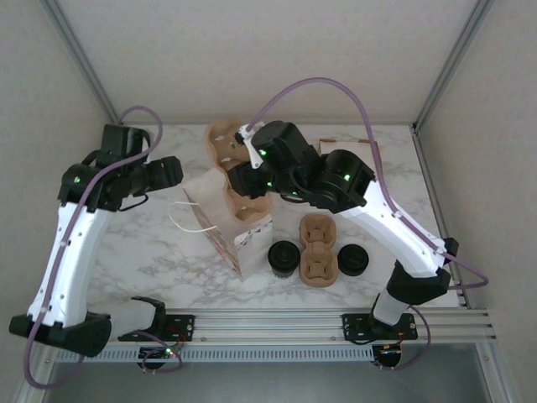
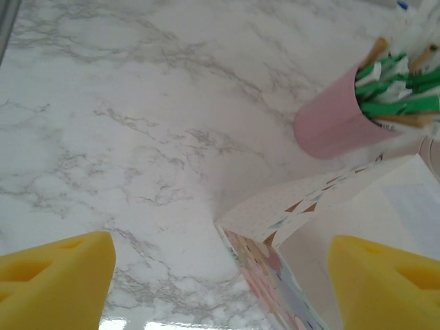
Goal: Pack the takeout coffee
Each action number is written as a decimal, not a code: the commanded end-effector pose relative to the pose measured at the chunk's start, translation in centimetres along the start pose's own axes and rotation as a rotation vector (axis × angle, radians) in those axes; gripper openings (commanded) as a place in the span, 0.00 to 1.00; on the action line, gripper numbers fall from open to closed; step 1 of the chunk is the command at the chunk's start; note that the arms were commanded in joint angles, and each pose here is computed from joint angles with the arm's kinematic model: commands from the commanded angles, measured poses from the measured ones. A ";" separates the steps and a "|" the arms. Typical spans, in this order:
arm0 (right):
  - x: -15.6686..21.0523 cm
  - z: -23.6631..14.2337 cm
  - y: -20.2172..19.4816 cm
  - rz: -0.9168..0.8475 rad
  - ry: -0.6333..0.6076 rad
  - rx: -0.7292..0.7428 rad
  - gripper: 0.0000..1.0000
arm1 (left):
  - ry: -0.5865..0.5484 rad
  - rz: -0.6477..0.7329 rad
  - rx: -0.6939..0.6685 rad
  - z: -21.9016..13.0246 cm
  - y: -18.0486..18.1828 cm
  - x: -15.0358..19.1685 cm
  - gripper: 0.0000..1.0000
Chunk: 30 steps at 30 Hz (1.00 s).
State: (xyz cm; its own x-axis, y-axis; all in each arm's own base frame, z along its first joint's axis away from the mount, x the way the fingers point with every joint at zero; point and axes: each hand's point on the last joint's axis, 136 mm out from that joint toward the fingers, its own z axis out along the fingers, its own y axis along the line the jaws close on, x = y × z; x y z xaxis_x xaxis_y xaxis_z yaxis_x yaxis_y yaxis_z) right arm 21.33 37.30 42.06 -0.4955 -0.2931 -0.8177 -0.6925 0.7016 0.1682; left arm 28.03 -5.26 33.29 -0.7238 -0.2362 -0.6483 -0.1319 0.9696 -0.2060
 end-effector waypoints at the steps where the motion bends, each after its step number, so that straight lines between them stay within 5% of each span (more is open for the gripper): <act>1: -1.3 0.6 1.5 -0.072 -0.044 0.004 0.38 | -0.053 -0.112 0.053 -1.2 0.1 0.1 0.80; 13: 0.0 6.4 1.9 -0.148 0.014 0.097 0.37 | -0.029 -0.237 0.204 -2.9 0.0 5.6 0.73; 30: 2.9 9.8 0.8 -0.167 0.081 0.160 0.38 | 0.018 -0.245 0.301 -2.9 -1.0 7.8 0.41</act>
State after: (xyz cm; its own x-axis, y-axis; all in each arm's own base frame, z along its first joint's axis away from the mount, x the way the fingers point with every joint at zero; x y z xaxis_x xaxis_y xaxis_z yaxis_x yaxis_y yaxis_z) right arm 24.02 43.52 33.80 -0.4491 -0.4727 -0.7582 -0.6972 0.7161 -0.0335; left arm 20.68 -7.64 30.23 -0.7139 -0.4521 -0.5347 -0.1209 0.8317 -0.5419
